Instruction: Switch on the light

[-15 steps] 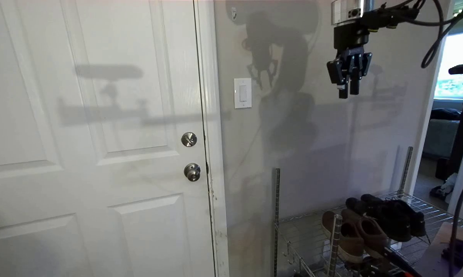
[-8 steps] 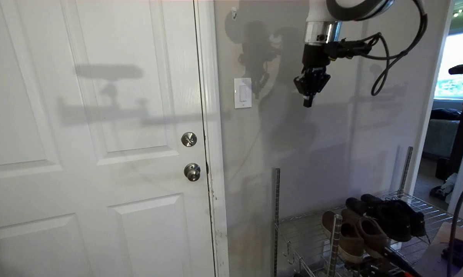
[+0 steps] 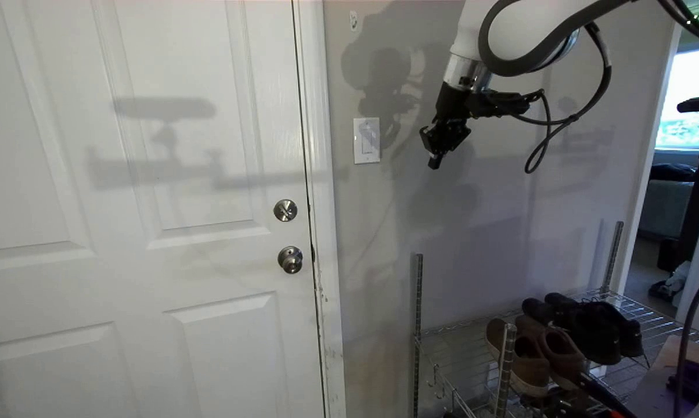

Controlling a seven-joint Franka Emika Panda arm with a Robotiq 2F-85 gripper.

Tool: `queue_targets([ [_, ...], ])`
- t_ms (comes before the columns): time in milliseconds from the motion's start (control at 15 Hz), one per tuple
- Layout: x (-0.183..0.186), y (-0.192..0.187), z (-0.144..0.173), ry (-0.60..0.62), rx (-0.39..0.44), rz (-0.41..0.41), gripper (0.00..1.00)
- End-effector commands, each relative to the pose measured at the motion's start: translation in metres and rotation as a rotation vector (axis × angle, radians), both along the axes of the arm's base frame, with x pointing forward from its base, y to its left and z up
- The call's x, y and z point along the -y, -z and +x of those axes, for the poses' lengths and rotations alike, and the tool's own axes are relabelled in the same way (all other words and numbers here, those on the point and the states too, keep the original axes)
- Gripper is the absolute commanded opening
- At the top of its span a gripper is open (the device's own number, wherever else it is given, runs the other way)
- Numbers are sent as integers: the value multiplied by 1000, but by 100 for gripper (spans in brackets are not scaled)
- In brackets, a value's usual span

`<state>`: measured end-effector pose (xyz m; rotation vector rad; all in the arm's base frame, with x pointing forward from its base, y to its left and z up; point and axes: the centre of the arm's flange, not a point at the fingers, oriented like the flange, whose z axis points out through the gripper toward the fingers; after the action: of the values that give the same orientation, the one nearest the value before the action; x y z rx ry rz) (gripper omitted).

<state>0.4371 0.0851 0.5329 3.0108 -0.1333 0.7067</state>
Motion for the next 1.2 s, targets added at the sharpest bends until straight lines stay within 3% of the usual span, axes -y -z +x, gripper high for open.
queue_targets([
  [0,1,14,2,-32,104,-20,4],
  [1133,-35,17,52,-152,402,-182,4],
])
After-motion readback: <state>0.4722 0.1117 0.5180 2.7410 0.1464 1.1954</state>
